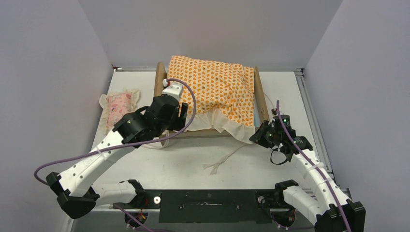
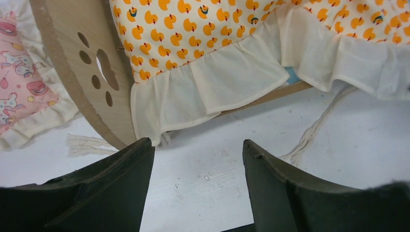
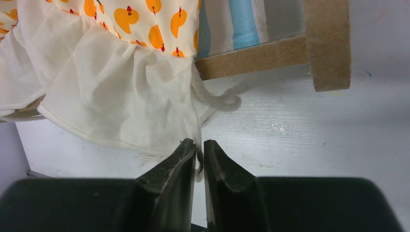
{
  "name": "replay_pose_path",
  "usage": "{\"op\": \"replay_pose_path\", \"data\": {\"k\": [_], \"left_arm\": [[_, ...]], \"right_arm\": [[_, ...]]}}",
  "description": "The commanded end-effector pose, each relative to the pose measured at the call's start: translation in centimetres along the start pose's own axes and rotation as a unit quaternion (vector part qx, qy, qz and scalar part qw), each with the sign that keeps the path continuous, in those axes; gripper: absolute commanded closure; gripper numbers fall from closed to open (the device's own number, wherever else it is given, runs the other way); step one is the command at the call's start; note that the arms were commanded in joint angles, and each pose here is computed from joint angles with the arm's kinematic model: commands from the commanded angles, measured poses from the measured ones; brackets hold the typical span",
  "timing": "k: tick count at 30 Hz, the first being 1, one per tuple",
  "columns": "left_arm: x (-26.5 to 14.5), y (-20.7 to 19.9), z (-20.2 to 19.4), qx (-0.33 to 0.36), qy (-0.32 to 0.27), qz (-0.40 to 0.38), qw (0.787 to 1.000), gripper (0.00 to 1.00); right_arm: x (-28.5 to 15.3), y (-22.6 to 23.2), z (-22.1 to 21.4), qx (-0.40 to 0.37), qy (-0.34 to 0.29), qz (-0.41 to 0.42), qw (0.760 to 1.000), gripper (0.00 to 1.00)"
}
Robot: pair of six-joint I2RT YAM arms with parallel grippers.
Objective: Set up the pet bed
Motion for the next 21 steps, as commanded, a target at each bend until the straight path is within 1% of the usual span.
{"op": "replay_pose_path", "data": {"k": [1, 3, 5, 9, 11, 14, 17, 21], "left_arm": [[2.8, -0.3, -1.3, 0.014, 0.013, 0.072, 0.997, 0.35], [4.2, -0.1, -1.9, 0.026, 0.017, 0.1, 0.995, 0.35], [5.4, 0.4, -2.5, 0.04, 0.022, 0.132, 0.99, 0.35], [7.8, 1.0, -4.4, 0.062, 0.054, 0.175, 0.981, 0.37], [8.8, 1.5, -5.2, 0.065, 0.065, 0.19, 0.977, 0.37], [9.8, 2.1, -6.0, 0.057, 0.067, 0.202, 0.975, 0.41], [11.3, 2.7, -7.1, 0.037, 0.086, 0.193, 0.977, 0.47], [12.3, 2.7, -8.0, 0.028, 0.105, 0.187, 0.976, 0.65]], "right_arm": [[-0.5, 0.9, 1.4, -0.009, -0.035, 0.021, 0.999, 0.89], [-0.6, 0.9, 1.5, -0.012, -0.037, 0.02, 0.999, 0.92], [-0.6, 0.8, 1.6, -0.016, -0.037, 0.018, 0.999, 0.93], [-0.7, 0.7, 1.7, -0.024, -0.039, 0.013, 0.999, 0.94], [-0.8, 0.7, 1.8, -0.027, -0.041, 0.014, 0.999, 0.93], [-0.8, 0.8, 1.9, -0.029, -0.044, 0.015, 0.999, 0.93], [-0.6, 0.7, 1.9, -0.03, -0.043, 0.015, 0.999, 0.93], [-0.6, 0.8, 2.0, -0.032, -0.045, 0.014, 0.998, 0.94]]}}
Point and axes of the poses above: each gripper's point midway between its finger pads, its own x axis out along the fingers, its own y axis along the line the jaws close on, z = x × y, the point moved 4 cm from there along -x, back along the fingers
